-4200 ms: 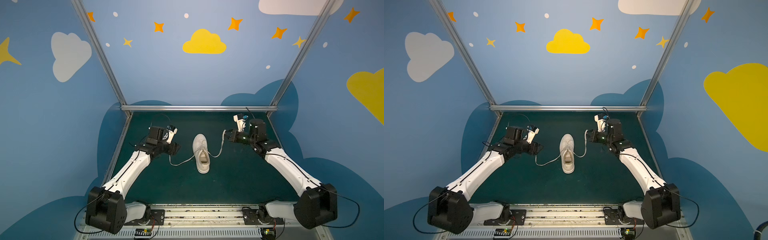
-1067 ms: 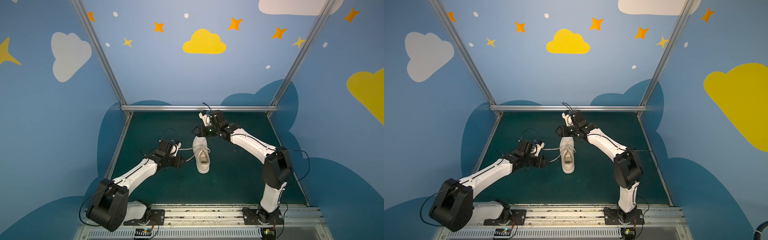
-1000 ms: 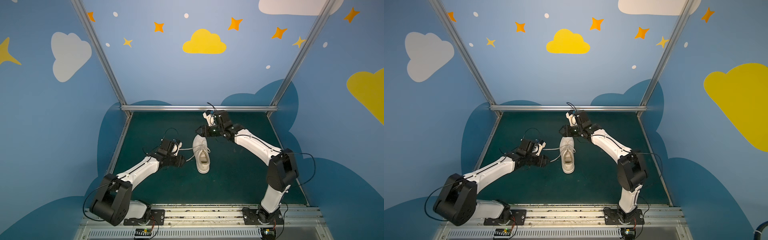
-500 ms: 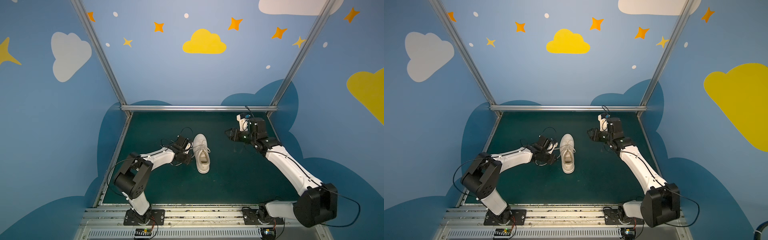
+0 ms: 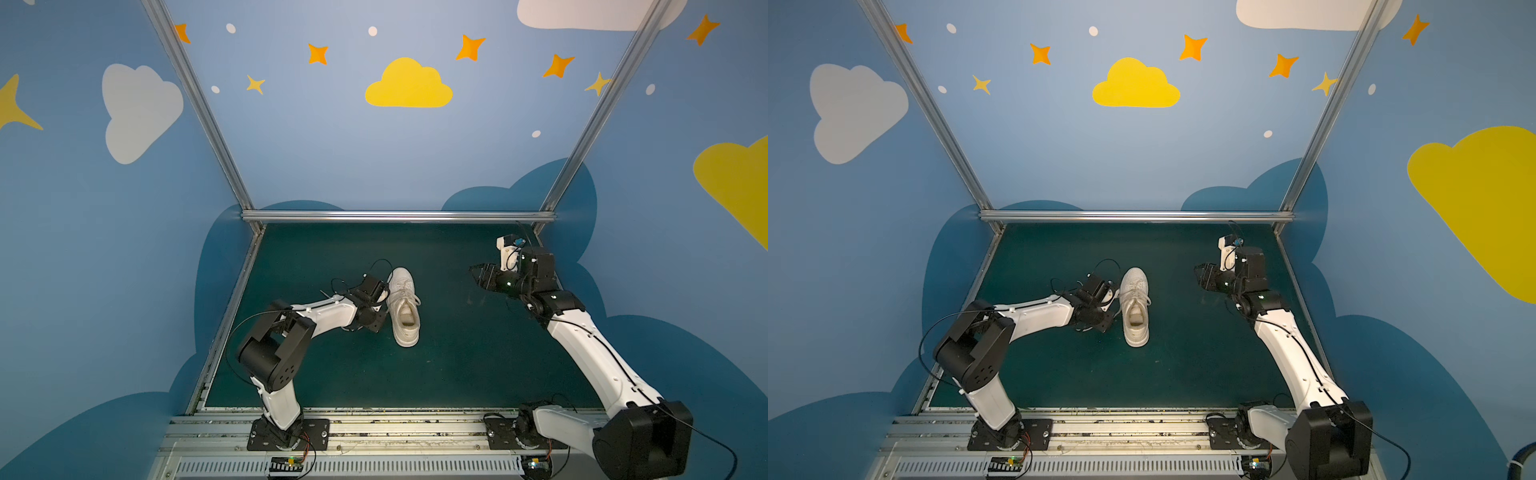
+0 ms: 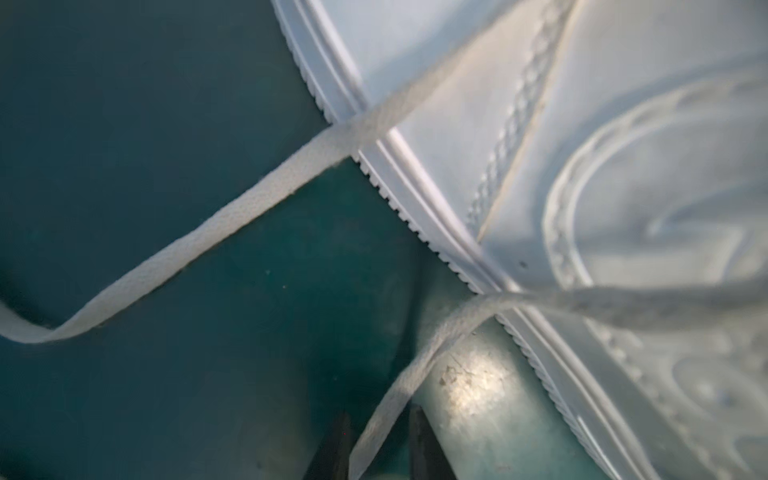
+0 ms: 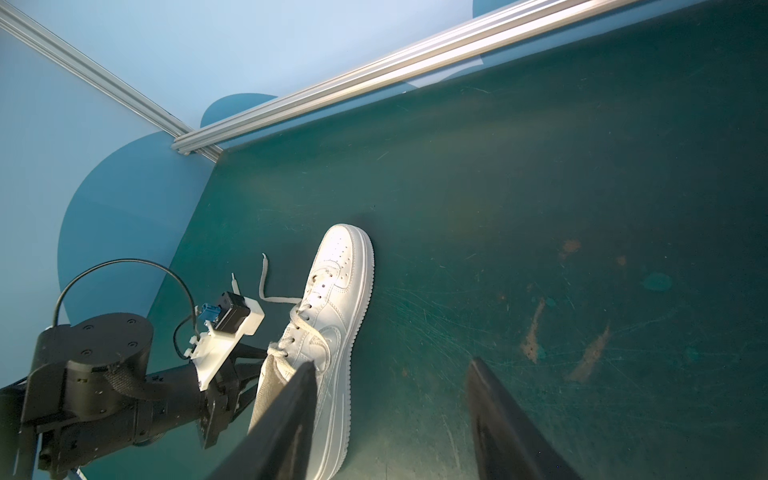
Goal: Tie the shoes
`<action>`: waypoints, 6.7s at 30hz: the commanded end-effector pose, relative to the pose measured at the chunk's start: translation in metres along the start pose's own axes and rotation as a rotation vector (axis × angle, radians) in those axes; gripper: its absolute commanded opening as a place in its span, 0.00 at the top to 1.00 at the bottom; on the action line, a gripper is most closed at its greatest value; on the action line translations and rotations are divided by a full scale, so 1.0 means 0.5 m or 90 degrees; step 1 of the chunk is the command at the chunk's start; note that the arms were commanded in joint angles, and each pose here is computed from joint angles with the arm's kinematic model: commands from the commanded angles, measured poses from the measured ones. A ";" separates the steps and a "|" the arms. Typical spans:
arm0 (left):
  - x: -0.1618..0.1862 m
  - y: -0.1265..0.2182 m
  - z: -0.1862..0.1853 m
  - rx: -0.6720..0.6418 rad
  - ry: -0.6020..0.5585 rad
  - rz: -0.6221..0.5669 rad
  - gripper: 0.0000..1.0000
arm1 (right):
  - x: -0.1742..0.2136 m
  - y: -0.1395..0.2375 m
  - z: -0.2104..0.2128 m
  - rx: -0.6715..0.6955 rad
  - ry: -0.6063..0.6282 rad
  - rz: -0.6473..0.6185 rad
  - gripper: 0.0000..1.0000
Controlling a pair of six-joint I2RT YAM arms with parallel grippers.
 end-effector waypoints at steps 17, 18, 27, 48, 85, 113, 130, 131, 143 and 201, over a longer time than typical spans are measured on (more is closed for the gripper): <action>0.011 0.009 -0.010 -0.006 0.030 0.010 0.97 | 0.004 0.029 -0.007 0.002 0.003 -0.018 0.42; 0.002 0.021 -0.012 -0.003 0.034 -0.001 0.97 | 0.005 0.030 -0.007 0.002 0.003 -0.018 0.42; -0.083 0.120 -0.033 0.040 0.050 -0.082 0.97 | 0.013 0.022 -0.011 -0.003 -0.006 -0.014 0.42; -0.236 0.251 -0.090 0.182 0.062 -0.262 0.97 | 0.024 0.012 -0.014 -0.010 -0.016 -0.006 0.42; -0.283 0.080 -0.148 0.260 0.092 -0.163 0.95 | 0.029 0.021 -0.021 -0.008 -0.018 0.000 0.42; -0.304 0.192 -0.136 0.235 0.000 -0.230 0.51 | 0.050 0.003 -0.021 -0.038 -0.058 0.029 0.42; -0.209 0.219 0.041 0.257 -0.298 -0.246 0.59 | 0.148 -0.057 -0.006 -0.163 -0.211 0.138 0.46; -0.201 0.211 0.043 0.269 -0.321 -0.238 0.61 | 0.153 -0.061 -0.006 -0.166 -0.219 0.142 0.46; -0.157 0.107 0.044 0.331 -0.463 -0.179 0.69 | 0.195 -0.103 0.013 -0.186 -0.274 0.223 0.49; -0.198 0.043 0.035 0.351 -0.561 -0.137 0.97 | 0.246 -0.193 0.045 -0.270 -0.340 0.309 0.57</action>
Point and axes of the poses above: each gripper's point midway between its finger pads, its own y axis back along the fingers, its own z axis along the line the jaws close on, x = y × z, the point moved 6 cm from there along y, back along the fingers, and after that the axes turned 5 degrees about y, right-handed, at the moved point
